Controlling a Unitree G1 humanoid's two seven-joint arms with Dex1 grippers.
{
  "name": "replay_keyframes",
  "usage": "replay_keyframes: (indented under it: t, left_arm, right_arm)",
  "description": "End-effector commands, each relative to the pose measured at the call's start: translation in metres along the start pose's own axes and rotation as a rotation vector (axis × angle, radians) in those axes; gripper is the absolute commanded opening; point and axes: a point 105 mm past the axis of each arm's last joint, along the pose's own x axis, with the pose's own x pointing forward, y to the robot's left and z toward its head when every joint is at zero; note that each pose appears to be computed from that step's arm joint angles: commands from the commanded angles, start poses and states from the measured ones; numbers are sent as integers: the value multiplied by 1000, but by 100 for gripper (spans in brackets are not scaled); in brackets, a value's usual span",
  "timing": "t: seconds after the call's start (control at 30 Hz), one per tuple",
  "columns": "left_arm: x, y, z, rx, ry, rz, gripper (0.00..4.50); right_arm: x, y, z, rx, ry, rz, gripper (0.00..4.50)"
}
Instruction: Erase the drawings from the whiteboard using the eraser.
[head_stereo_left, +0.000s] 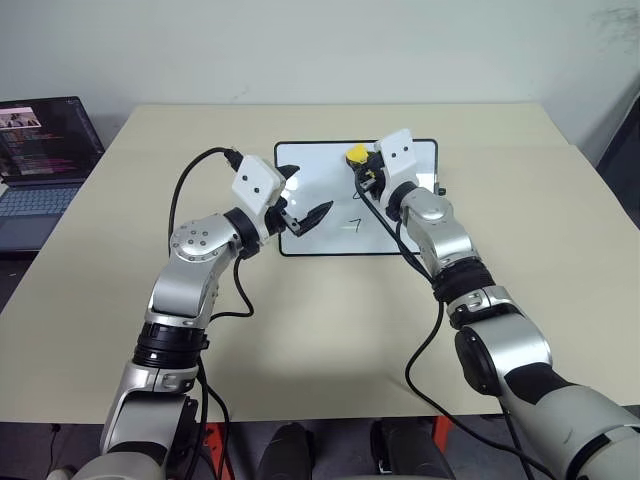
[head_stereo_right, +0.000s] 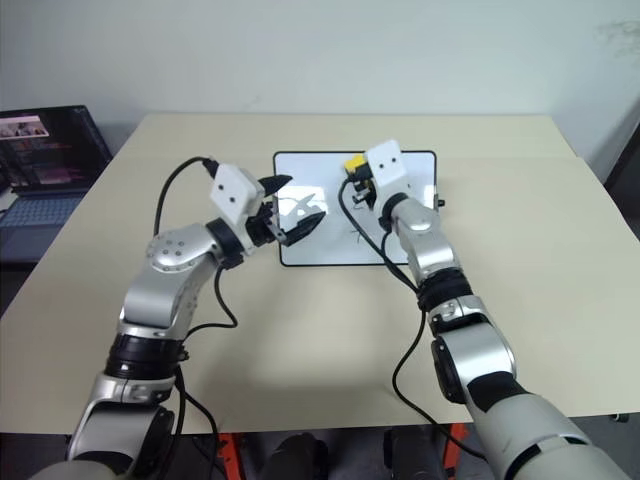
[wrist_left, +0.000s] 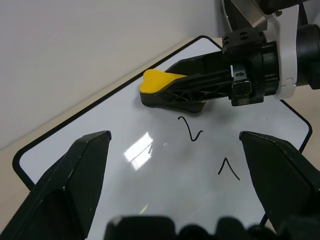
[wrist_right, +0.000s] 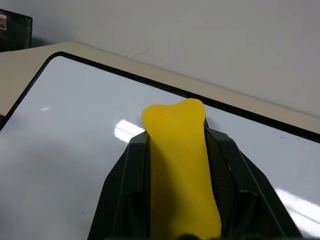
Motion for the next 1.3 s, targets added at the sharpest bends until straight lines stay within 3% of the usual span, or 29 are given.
replay_keyframes:
  t: [0.03, 0.8, 1.3]
  left_arm:
    - [-2, 6, 14, 33, -39, 24, 450]
    - [6, 1, 14, 18, -50, 5, 450]
    - [10, -3, 14, 16, -53, -11, 450]
  right_arm:
    - [-6, -2, -16, -10, 62, 0, 123]
    - [-19, -11, -20, -14, 91, -21, 123]
    - [-16, -12, 34, 69, -61, -56, 123]
